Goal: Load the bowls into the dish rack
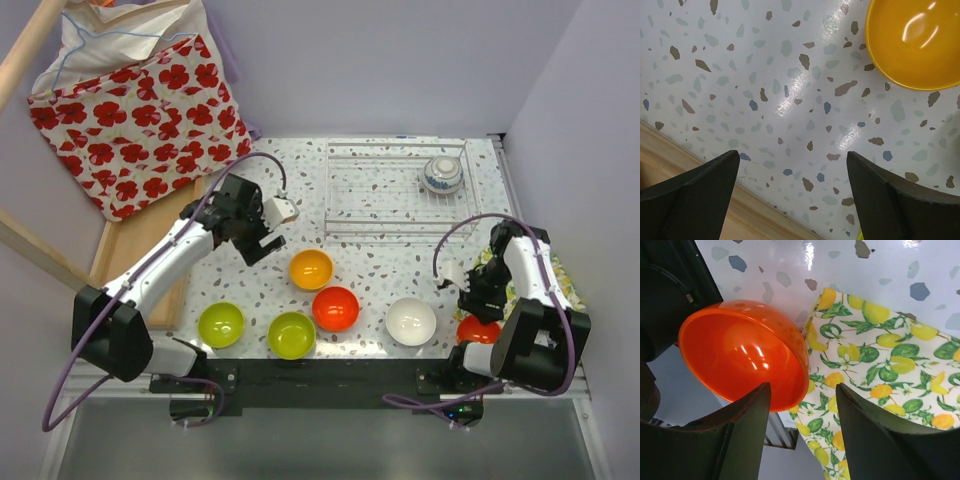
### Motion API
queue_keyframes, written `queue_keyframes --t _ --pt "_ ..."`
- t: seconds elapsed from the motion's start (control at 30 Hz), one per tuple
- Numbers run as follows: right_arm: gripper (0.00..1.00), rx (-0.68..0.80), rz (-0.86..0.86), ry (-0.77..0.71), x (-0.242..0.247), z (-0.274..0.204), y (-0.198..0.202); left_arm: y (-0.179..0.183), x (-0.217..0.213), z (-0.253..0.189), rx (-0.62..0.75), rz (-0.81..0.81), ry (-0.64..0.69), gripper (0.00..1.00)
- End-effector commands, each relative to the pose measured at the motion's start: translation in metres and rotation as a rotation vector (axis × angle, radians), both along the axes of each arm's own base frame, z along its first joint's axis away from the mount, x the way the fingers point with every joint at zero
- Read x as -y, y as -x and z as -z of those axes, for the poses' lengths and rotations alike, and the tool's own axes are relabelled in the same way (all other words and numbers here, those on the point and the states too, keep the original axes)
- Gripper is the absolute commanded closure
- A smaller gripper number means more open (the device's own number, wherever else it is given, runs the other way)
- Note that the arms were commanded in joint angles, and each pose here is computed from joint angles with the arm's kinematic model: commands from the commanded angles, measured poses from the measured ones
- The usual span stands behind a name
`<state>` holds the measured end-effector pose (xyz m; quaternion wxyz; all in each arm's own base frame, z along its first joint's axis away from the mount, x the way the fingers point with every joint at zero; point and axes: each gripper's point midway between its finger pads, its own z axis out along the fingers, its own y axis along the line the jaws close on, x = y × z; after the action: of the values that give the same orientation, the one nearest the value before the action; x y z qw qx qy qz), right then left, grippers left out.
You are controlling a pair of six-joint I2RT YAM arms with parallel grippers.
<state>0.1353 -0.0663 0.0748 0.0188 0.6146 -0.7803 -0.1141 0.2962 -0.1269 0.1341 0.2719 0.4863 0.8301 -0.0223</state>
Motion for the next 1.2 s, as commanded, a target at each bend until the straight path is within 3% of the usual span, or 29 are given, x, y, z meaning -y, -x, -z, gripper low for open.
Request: queue_keyframes --t 0.0,0.23,0.33,0.43,0.47,0.6,0.93,1.17 --pt "0.42 -0.125 -0.012 -0.071 -0.013 -0.002 0.028 -0.014 -0.002 -0.015 0.051 -0.001 -0.008 0.07" --pt "0.45 -0.102 0.026 -0.043 -0.008 0.013 0.019 -0.015 0.0 -0.012 0.041 0.001 -0.006 0.07" --pt "0.55 -0.069 0.054 -0.035 -0.007 0.018 0.009 -0.016 0.001 -0.011 0.04 0.0 -0.004 0.06" --pt "0.72 -0.045 0.076 -0.022 -0.004 0.02 0.002 -0.017 0.002 -0.011 0.041 0.0 0.002 0.07" --pt "0.84 -0.035 0.081 -0.021 -0.004 0.019 -0.001 -0.018 0.003 -0.011 0.041 0.0 0.005 0.07" --pt "0.98 0.017 0.079 -0.038 -0.005 0.006 -0.013 -0.019 0.004 -0.012 0.046 0.0 0.011 0.07" --pt "1.0 0.287 0.208 -0.114 -0.016 -0.035 -0.099 -0.015 0.003 -0.009 0.056 -0.001 0.02 0.07" --pt "1.0 0.342 0.297 -0.154 -0.035 -0.028 -0.143 -0.008 -0.002 -0.006 0.049 -0.006 0.013 0.07"
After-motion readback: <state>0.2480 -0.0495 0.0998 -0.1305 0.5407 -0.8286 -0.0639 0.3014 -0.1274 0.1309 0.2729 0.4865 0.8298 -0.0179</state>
